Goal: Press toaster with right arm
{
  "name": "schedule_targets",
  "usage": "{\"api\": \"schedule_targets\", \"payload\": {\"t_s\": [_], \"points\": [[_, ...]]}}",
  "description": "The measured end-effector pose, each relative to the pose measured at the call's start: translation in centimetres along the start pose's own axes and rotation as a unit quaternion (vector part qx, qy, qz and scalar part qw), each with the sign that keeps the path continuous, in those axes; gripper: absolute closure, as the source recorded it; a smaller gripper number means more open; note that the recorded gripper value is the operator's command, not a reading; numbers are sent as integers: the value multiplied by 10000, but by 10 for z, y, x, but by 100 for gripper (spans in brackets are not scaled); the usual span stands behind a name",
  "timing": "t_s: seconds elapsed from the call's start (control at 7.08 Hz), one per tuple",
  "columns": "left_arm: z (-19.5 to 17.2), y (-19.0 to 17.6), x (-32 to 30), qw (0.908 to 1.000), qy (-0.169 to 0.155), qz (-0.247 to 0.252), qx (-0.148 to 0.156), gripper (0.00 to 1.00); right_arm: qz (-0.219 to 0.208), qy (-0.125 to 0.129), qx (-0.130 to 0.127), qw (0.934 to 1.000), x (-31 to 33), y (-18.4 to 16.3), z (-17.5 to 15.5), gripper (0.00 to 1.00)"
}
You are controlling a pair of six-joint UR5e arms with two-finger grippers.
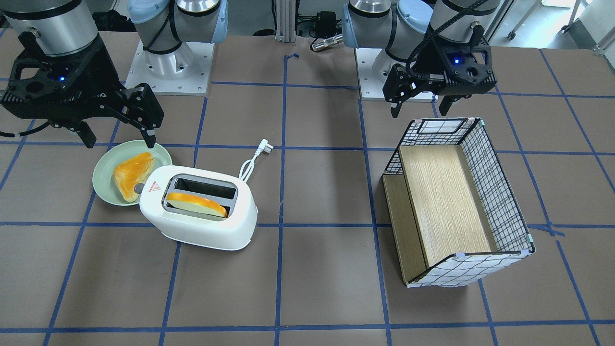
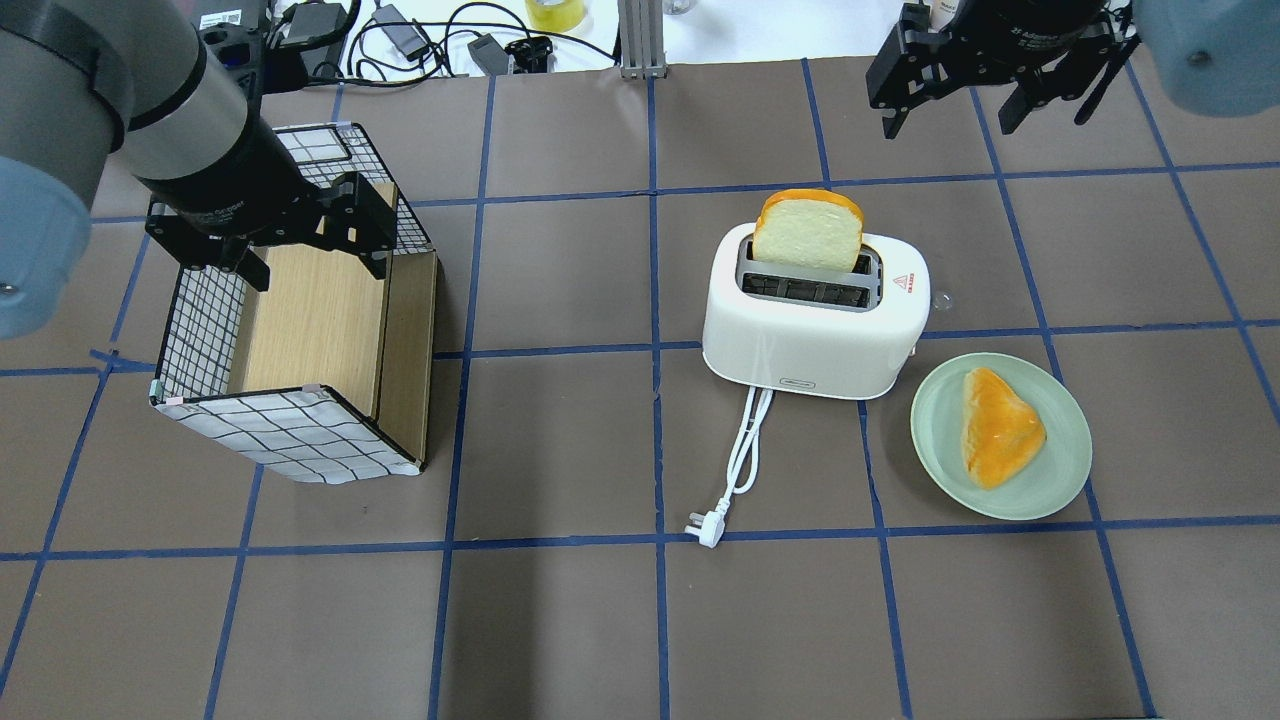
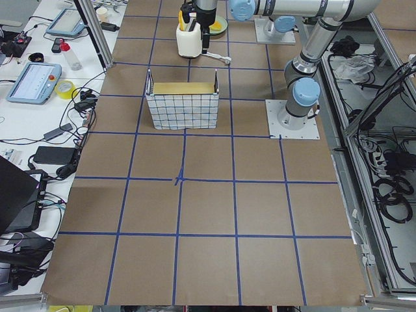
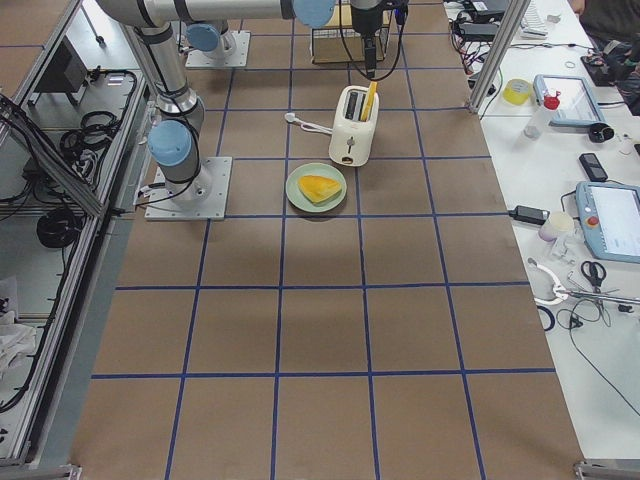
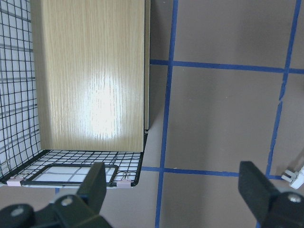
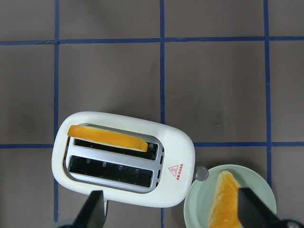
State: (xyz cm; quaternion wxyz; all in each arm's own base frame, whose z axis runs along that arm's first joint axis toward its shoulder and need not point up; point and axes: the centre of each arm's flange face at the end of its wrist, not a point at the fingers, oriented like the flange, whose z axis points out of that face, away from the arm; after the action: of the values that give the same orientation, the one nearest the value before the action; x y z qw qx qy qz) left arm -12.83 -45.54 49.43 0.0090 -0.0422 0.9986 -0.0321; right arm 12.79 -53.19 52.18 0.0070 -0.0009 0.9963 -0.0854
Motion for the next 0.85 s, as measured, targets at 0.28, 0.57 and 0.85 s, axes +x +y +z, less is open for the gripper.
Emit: {"api": "schedule_targets", "payload": {"t_s": [0.28, 0.57, 0.85], "points": [[0, 0, 0, 10000, 0, 0, 0, 0, 0, 19, 5, 10000, 0, 0, 0, 0], [0, 0, 0, 10000, 2, 0, 0, 0, 0, 39, 7, 10000, 1, 0, 0, 0], [0, 0, 0, 10000, 5, 0, 0, 0, 0, 54, 4, 10000, 1, 0, 0, 0]]}}
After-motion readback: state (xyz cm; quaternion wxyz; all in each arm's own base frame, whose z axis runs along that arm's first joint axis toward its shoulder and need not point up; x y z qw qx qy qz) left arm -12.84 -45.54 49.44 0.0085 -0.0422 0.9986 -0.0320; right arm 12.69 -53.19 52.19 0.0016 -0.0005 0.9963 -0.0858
